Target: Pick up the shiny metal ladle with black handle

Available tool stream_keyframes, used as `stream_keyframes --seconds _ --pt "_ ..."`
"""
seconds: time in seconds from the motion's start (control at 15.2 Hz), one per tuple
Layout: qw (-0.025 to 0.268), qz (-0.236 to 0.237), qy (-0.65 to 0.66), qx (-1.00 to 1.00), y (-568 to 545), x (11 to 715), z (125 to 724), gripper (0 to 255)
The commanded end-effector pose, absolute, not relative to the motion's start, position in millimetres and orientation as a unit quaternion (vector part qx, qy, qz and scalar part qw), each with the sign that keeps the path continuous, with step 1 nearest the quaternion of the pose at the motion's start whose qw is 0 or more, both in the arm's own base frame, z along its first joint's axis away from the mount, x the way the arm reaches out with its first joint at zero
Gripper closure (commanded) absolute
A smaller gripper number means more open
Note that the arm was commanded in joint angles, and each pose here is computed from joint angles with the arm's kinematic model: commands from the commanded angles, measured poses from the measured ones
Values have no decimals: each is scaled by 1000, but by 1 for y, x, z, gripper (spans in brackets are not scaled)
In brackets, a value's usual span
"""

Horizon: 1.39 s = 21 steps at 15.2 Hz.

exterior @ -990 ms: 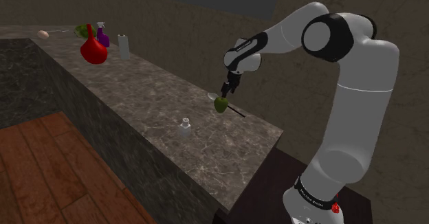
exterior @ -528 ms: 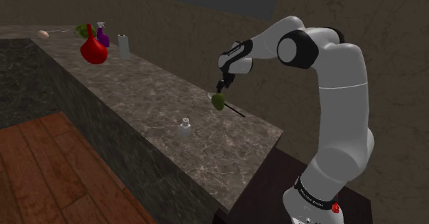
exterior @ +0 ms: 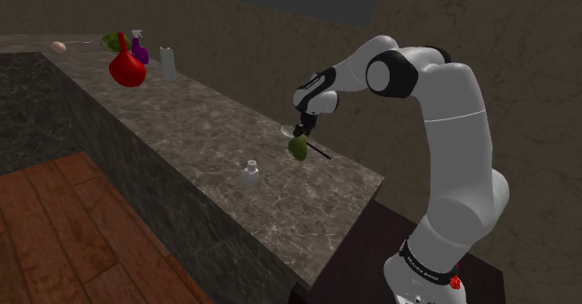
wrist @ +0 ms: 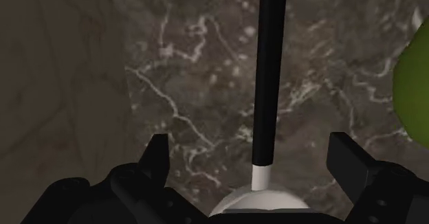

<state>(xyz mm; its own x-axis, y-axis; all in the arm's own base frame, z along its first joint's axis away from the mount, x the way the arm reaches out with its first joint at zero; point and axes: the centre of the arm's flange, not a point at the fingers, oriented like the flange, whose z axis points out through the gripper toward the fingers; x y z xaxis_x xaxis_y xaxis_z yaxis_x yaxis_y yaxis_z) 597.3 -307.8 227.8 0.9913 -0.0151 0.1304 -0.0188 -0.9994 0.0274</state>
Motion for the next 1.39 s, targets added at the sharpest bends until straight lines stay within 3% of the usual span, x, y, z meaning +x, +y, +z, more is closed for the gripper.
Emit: stream_keyframes --seconds 0.0,0.07,0.59,1.32 --pt "5 52 -8 999 -307 595 220 0" --pt "5 52 -9 999 -307 595 218 255" --pt "5 52 -9 999 -307 595 217 255" --pt "5 52 -8 999 -307 595 273 255"
